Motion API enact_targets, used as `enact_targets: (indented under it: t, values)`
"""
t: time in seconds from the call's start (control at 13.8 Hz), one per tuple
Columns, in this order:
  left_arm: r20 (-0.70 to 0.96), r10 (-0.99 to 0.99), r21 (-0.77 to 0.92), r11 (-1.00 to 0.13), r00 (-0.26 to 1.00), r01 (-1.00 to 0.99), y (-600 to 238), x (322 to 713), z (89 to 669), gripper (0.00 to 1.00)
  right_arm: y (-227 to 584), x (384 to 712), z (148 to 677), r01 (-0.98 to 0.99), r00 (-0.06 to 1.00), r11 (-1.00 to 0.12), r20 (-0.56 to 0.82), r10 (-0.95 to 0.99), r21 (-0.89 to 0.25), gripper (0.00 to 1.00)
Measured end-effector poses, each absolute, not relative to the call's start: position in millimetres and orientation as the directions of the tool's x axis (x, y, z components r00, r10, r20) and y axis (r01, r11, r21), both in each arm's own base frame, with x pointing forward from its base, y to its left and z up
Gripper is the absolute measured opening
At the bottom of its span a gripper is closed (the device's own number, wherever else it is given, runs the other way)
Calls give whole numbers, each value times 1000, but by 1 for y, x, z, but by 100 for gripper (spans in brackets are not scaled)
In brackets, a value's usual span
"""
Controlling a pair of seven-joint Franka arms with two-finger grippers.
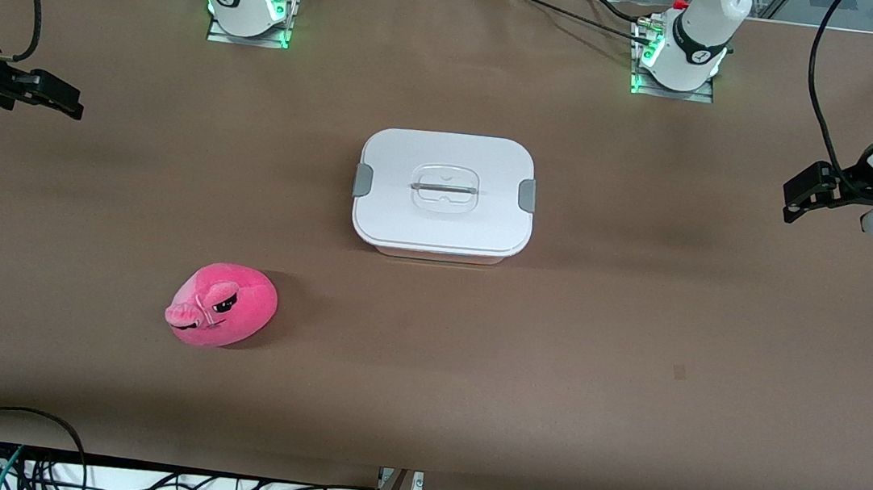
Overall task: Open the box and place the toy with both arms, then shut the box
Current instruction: 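Reach the left gripper to the box lid handle while the right gripper reaches the toy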
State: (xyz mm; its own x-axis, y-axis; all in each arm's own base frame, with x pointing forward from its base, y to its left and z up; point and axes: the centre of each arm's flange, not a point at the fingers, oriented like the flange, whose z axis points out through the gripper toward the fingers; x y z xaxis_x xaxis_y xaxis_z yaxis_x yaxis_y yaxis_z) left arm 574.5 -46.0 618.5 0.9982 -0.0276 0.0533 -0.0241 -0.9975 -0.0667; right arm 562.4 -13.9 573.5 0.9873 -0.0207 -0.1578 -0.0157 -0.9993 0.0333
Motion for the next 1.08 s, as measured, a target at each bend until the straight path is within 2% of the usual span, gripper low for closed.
enact_targets:
  t: [1.08]
  values:
    - [25, -31, -65, -997, 999, -30, -49, 572, 615, 100, -13, 566, 568, -14, 986, -999, -164, -20, 33, 100]
